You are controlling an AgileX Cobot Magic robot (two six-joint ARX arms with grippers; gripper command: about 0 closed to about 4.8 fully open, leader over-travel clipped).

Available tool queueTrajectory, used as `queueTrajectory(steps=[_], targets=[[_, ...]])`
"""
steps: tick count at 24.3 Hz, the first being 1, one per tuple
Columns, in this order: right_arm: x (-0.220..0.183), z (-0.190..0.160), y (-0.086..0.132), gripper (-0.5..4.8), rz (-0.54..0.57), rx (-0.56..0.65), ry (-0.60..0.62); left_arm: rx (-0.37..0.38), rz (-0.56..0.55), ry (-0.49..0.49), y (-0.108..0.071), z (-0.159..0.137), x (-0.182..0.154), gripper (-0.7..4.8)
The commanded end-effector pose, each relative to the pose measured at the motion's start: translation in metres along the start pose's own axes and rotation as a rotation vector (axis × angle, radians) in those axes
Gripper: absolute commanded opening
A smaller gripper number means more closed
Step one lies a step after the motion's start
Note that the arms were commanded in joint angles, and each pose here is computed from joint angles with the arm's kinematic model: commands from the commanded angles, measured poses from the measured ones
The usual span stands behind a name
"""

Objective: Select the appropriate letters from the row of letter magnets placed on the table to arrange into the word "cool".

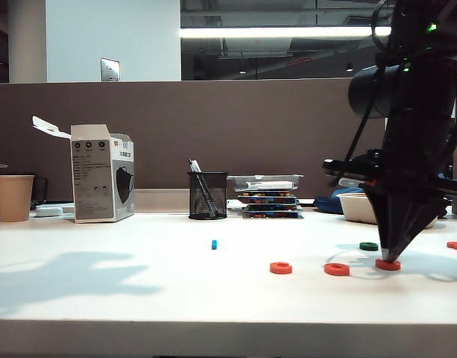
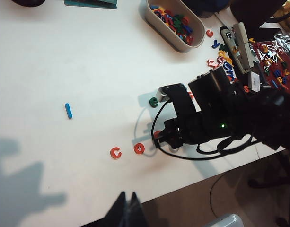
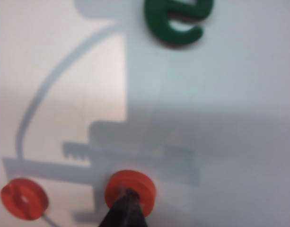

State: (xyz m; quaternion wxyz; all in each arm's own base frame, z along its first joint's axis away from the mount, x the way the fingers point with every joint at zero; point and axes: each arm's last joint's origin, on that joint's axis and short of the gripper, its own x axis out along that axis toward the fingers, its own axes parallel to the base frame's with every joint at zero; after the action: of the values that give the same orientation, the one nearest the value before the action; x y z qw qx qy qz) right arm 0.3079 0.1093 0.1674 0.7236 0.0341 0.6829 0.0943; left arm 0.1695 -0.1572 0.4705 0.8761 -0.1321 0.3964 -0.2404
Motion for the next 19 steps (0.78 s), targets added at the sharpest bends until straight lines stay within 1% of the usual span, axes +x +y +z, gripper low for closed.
queueTrajectory(steps=[1,4,8,15,19], targets=[[0.019,-0.019,0.006,-0.06,-0.019,0.004,0.153,0.001,-0.008,-0.016,-0.001,0.001,-0.002,-0.05],[0.020,-0.021,0.011,-0.06,-0.024,-0.001,0.157,0.001,-0.008,-0.016,-0.001,0.001,-0.002,-0.04],[0.019,-0.021,0.012,-0.06,-0.023,0.006,0.152,0.001,-0.008,-0.016,-0.001,0.001,-0.002,-0.04],[0.002,-0.022,0.014,-0.06,-0.005,0.000,0.087,0.001,-0.008,-0.016,-0.001,0.001,-0.002,-0.04],[0.000,-0.022,0.013,-0.06,-0.039,-0.002,0.081,0.001,-0.008,-0.016,-0.001,0.001,-0.002,-0.04]])
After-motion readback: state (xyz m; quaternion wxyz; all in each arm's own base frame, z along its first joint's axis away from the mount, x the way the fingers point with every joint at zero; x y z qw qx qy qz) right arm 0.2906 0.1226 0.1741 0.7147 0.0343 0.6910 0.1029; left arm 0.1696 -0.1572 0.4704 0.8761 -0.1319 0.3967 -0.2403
